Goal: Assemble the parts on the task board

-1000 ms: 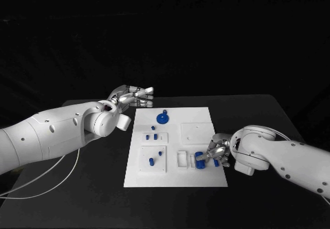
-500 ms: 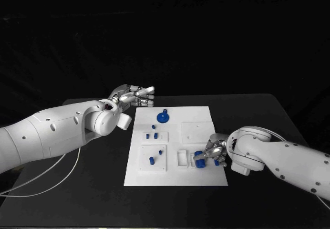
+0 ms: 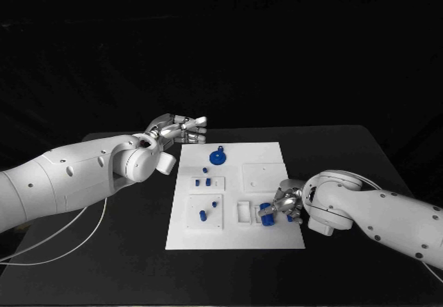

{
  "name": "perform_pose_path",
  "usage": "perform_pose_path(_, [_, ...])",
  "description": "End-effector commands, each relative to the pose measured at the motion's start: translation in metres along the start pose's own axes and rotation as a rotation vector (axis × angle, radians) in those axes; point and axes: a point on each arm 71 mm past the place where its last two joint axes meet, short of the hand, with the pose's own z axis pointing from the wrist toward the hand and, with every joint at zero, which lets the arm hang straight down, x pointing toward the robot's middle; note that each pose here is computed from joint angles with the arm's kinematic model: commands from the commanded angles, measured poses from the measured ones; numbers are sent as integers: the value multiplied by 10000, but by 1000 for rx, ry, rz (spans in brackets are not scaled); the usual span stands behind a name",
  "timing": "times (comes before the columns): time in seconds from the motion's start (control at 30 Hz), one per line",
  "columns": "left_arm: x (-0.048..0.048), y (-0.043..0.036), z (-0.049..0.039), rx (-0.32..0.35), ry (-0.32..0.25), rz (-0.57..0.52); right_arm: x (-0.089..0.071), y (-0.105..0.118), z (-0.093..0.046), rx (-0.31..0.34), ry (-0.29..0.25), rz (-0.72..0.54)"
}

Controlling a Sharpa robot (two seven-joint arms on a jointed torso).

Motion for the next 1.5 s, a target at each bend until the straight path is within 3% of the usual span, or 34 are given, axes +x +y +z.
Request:
perform_pose_path(0.03, [26,-8,4,0,20,-7,141,-82,49,57,46,-9])
perform_pose_path(0.83, [25,-4,5,-6,21,-7,110,-110,23,50,0,88])
perform_pose_path(1.5, [16,2,13,-11,22,-6,21,-108,-122,28,-6,191])
